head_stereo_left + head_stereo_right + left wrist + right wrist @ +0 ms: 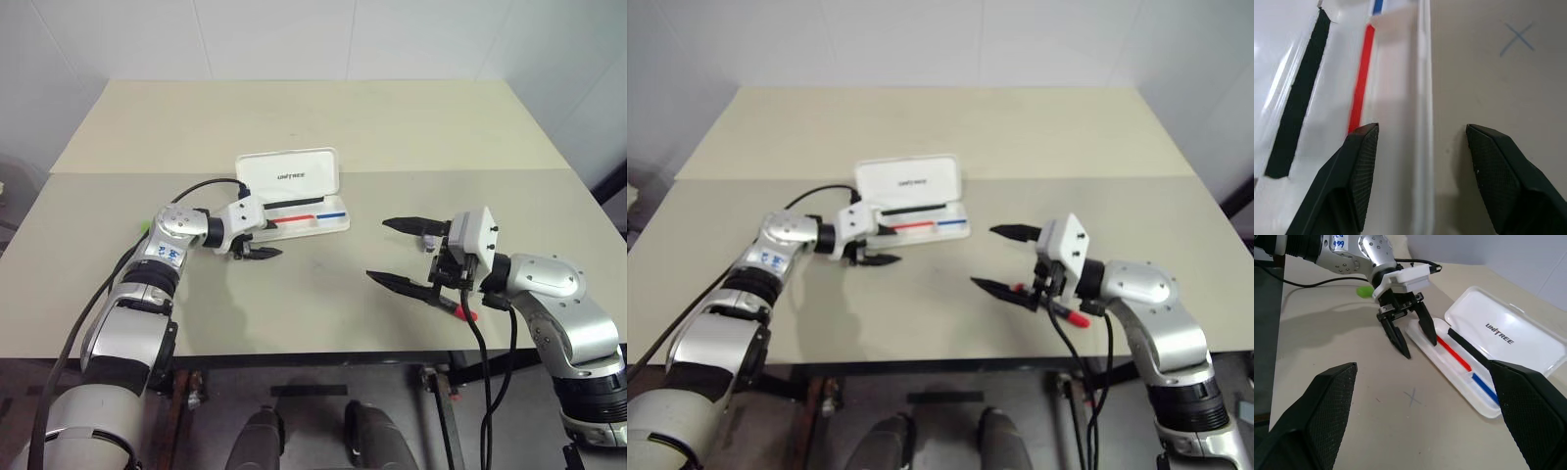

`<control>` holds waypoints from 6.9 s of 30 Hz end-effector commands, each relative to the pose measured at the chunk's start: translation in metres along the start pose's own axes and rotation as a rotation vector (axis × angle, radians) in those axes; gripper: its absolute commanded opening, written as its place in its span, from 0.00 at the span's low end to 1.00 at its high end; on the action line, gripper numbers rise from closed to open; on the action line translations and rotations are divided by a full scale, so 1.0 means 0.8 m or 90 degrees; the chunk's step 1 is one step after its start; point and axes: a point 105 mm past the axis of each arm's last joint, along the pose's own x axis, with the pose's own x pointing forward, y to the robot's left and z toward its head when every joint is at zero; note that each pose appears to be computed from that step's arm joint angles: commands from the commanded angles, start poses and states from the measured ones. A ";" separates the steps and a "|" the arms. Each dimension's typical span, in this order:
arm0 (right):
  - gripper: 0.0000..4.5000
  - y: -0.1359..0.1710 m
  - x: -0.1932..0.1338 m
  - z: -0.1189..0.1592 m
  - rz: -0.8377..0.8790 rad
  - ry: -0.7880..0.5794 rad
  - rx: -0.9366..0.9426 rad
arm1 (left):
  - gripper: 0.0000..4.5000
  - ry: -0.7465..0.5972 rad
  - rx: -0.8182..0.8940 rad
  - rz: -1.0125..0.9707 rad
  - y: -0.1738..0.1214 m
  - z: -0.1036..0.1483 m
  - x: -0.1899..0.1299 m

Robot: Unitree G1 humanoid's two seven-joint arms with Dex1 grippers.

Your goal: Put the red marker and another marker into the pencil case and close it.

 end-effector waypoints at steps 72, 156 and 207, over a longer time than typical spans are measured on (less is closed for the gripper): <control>1.00 0.009 0.005 0.014 -0.020 -0.049 -0.009 | 0.71 -0.221 -0.061 -0.210 -0.124 0.071 0.002; 0.42 -0.026 0.137 -0.076 0.178 0.141 -0.195 | 0.72 -0.224 -0.067 0.046 -0.089 0.028 -0.125; 1.00 -0.002 -0.003 -0.011 0.174 0.039 -0.061 | 0.72 -0.044 -0.379 0.770 -0.047 -0.137 -0.207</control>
